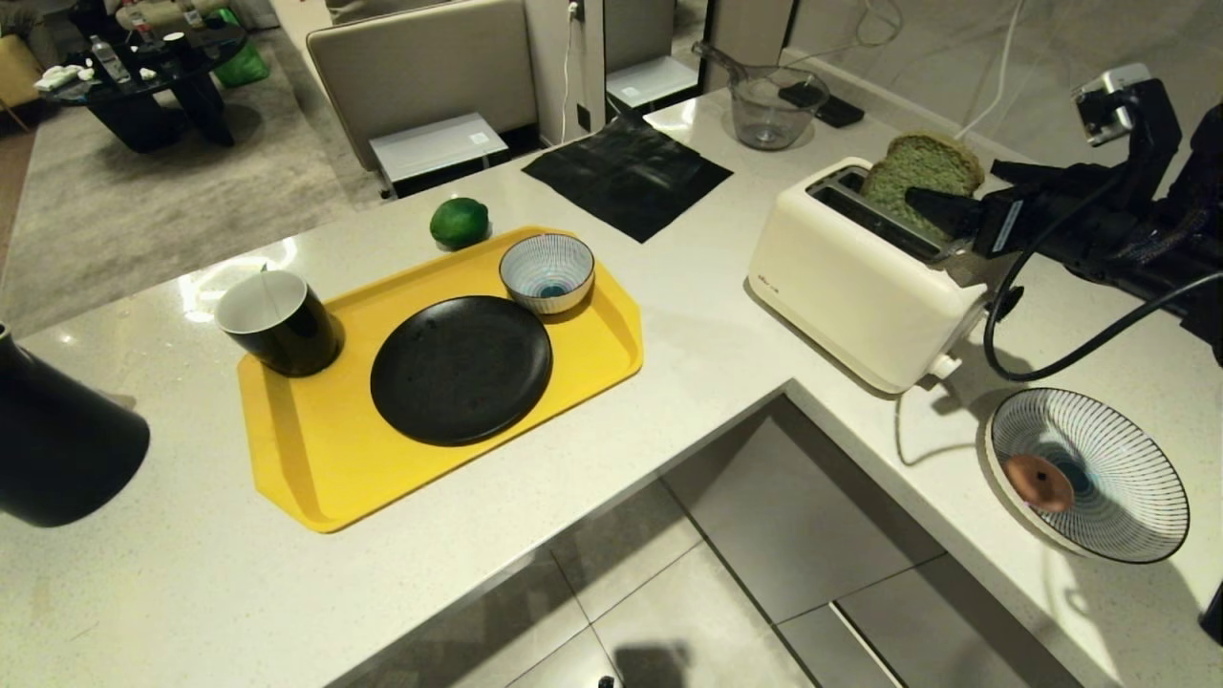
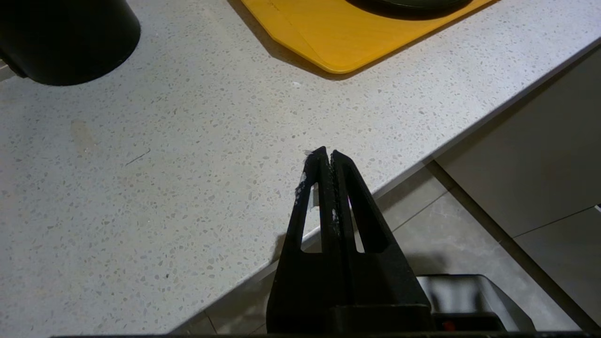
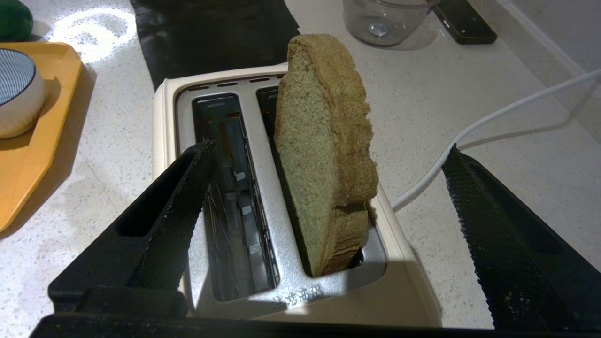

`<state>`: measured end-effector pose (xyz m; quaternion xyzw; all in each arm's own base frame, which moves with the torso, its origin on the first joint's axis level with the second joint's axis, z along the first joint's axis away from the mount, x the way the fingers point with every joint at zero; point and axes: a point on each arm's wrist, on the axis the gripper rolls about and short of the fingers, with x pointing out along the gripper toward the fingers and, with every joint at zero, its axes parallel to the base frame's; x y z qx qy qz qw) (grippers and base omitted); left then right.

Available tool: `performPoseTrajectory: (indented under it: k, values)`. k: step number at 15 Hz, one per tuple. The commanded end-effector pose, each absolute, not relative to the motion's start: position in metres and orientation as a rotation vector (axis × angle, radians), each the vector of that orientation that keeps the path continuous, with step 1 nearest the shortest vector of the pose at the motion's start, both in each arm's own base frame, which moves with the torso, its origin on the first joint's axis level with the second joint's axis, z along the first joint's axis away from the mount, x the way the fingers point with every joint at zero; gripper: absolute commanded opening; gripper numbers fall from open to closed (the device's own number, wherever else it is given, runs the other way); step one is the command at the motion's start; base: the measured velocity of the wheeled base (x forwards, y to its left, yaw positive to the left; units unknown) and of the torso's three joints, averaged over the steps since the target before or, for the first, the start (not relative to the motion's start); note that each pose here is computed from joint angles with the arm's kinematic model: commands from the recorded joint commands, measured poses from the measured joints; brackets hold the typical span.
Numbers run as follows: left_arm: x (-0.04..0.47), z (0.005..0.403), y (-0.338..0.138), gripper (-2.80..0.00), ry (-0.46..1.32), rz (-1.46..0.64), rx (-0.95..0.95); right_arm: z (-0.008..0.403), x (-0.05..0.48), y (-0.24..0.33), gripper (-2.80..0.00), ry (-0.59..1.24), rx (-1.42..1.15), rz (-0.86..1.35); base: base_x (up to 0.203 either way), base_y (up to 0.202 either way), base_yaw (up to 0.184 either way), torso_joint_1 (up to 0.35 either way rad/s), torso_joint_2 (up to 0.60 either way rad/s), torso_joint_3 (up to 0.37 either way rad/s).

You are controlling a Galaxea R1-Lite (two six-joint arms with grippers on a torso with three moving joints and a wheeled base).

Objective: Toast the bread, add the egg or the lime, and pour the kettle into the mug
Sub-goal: Put the baked bread on a plate

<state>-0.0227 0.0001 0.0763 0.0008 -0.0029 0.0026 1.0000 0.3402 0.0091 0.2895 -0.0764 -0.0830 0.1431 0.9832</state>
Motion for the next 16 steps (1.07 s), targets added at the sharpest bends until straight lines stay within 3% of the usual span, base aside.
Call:
performPoseTrajectory:
  k: [1,6,7,8,16]
  values:
    - [-0.0227,0.0763,0.0001,-2.8,-0.006,0.006,0.002,0.2919,0.3432,0.0089,0.0,-0.177,-0.156,0.28,0.0,0.0,0.0,0.0,0.0,0.0]
    - [-0.0227,0.0763,0.0001,-2.8,-0.006,0.006,0.002,0.2949,0.3437,0.0088,0.0,-0.187,-0.16,0.274,0.0,0.0,0.0,0.0,0.0,0.0]
    - [-0.0227,0.0763,0.0001,-2.8,-0.006,0.006,0.002,0.2949,0.3436,0.0094,-0.96,-0.187,-0.16,0.276,0.0,0.0,0.0,0.0,0.0,0.0]
    - [-0.0227,0.0763,0.0001,-2.8,-0.006,0.006,0.002,0.2949,0.3437,0.0093,-2.8,-0.188,-0.161,0.274,0.0,0.0,0.0,0.0,0.0,0.0]
    - [-0.0227,0.0763,0.0001,-2.8,-0.006,0.006,0.002,0.2911,0.3451,0.0087,-2.8,-0.177,-0.18,0.257,0.0,0.0,0.0,0.0,0.0,0.0]
